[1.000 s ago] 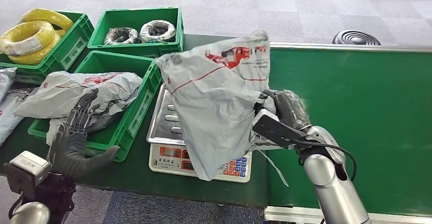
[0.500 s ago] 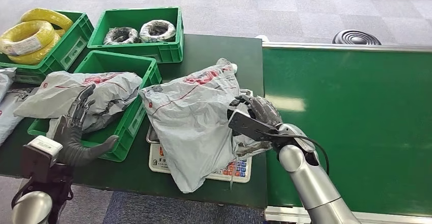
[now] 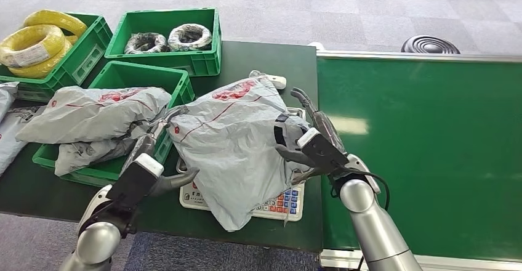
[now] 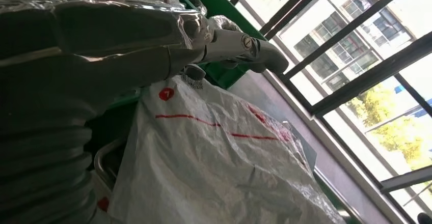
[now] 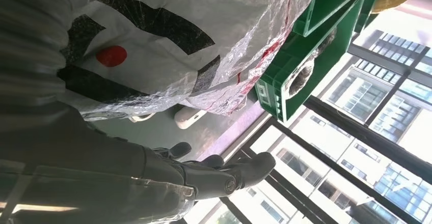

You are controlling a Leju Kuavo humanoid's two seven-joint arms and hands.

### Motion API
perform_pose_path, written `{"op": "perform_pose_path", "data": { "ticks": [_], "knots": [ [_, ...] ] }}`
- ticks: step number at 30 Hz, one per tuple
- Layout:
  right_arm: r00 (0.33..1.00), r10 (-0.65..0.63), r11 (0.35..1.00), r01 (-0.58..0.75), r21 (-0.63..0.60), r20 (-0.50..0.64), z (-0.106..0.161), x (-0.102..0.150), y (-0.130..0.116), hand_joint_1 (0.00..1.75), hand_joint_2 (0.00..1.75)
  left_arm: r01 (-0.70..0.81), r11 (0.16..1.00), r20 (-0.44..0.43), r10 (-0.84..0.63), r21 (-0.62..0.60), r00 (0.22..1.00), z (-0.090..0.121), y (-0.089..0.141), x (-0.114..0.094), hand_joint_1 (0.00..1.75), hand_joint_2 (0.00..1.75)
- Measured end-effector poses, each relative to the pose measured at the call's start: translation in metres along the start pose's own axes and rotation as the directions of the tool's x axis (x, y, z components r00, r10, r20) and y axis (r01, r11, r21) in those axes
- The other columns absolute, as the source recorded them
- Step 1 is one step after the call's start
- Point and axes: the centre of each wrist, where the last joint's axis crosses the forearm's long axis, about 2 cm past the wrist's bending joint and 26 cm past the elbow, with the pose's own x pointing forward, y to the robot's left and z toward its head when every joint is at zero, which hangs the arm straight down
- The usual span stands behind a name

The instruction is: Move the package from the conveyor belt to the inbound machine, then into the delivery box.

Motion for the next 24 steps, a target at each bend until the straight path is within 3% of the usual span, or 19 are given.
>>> {"op": "perform_pose_path", "data": {
  "ticks": [4,9,16,21,22,24],
  "knots": [
    [0.999,-0.017,0.998,0.018,-0.063,0.029,0.015,0.006,0.007,0.0,1.75,0.038,0.996,-0.058,-0.043,-0.084,0.997,-0.013,-0.024,0.002,0.0,1.75],
    [0.993,-0.015,0.973,0.041,-0.226,0.119,0.038,0.027,0.011,0.0,1.75,0.097,0.987,-0.14,-0.115,-0.13,0.983,-0.029,-0.056,0.002,0.0,1.75],
    [0.967,0.039,0.886,0.084,-0.456,0.254,0.06,0.072,-0.007,0.0,1.75,0.232,0.964,-0.226,-0.256,-0.126,0.94,-0.054,-0.078,-0.007,0.0,1.75],
    [0.944,0.097,0.837,0.094,-0.539,0.315,0.071,0.096,-0.017,0.0,1.75,0.338,0.932,-0.254,-0.362,-0.132,0.897,-0.068,-0.088,-0.016,0.0,1.75],
    [0.941,0.104,0.832,0.095,-0.546,0.322,0.072,0.098,-0.019,0.0,1.75,0.35,0.927,-0.257,-0.374,-0.136,0.891,-0.069,-0.09,-0.017,0.03,1.75],
    [0.935,0.118,0.823,0.096,-0.56,0.334,0.075,0.102,-0.02,0.0,1.75,0.394,0.908,-0.26,-0.418,-0.143,0.87,-0.072,-0.093,-0.018,0.81,1.75]
  ]
}}
